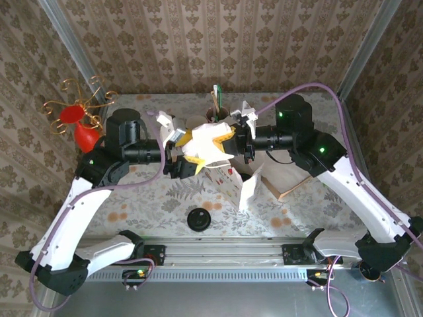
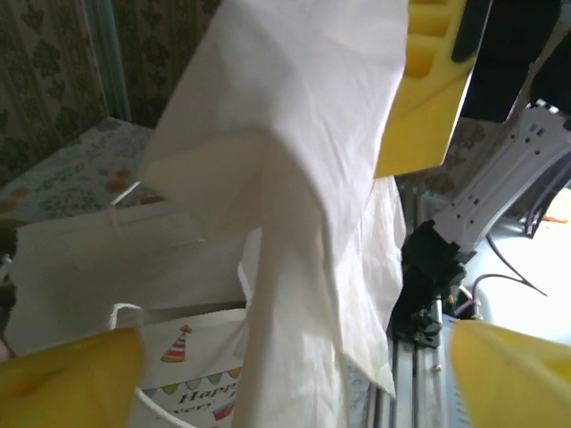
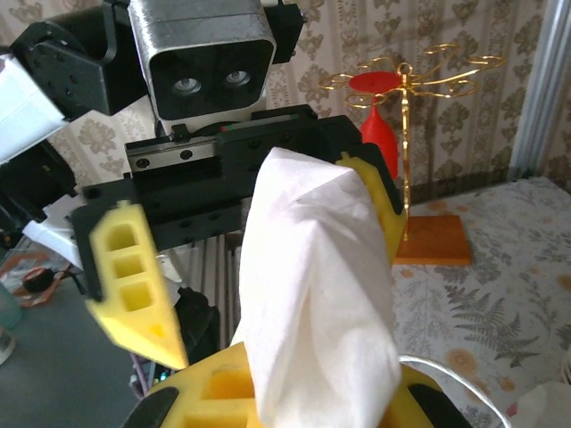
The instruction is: Pack the takeout coffee
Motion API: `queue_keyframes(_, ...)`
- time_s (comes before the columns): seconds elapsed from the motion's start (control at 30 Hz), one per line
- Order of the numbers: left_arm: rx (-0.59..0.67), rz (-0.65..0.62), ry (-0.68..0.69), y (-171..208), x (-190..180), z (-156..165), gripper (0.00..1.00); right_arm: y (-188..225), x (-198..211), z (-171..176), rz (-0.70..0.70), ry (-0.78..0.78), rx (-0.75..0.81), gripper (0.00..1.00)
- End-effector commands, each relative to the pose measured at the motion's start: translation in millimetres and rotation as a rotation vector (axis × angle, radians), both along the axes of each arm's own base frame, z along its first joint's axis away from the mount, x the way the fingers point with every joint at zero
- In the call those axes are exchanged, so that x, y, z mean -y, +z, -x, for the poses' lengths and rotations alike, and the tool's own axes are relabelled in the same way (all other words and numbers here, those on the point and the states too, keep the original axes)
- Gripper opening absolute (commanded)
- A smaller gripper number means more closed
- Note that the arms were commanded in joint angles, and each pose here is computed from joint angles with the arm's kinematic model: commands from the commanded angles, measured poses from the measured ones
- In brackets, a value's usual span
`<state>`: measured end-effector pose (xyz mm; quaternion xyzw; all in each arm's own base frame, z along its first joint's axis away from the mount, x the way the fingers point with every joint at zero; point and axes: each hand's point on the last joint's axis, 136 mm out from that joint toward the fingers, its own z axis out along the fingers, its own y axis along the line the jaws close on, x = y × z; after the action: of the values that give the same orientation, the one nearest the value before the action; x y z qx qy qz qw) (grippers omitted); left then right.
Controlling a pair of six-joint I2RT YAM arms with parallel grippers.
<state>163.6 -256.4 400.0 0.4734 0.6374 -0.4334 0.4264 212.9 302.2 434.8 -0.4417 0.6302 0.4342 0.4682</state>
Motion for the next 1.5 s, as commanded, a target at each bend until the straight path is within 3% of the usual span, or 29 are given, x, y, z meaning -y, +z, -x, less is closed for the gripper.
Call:
queue_keyframes(0.0, 0.025, 0.047, 0.059, 8.9, -5.1, -7.7, 1.00, 10.5, 7.4, -7.1, -0.038, -0.075, 0.020, 0.00)
queue_keyframes(0.23, 0.052, 0.094, 0.260, 4.6, -30.6, -29.0, 1.00, 23.0, 23.4, -10.6, -0.090, -0.162, -0.012, 0.00)
queue_keyframes(0.43, 0.082, 0.113, 0.524, -11.0, -66.4, -53.4, 1.00, 20.5, 50.3, -25.1, -0.052, -0.347, -0.017, 0.00)
queue_keyframes(0.7, 0.020, -0.003, 0.757, -75.0, -106.9, -75.5, 1.00, 14.2, 98.8, -43.3, 0.039, -0.594, -0.040, 0.00)
queue_keyframes(1.07, -0.066, -0.148, 0.786, -143.3, -121.4, -77.3, 1.00, -24.3, 103.6, -61.5, 0.307, -0.631, -0.105, 0.00)
queue_keyframes(1.47, -0.085, -0.178, 0.783, -170.5, -129.5, -62.6, 1.00, -76.4, 81.7, -69.4, 0.520, -0.552, -0.175, 0.00)
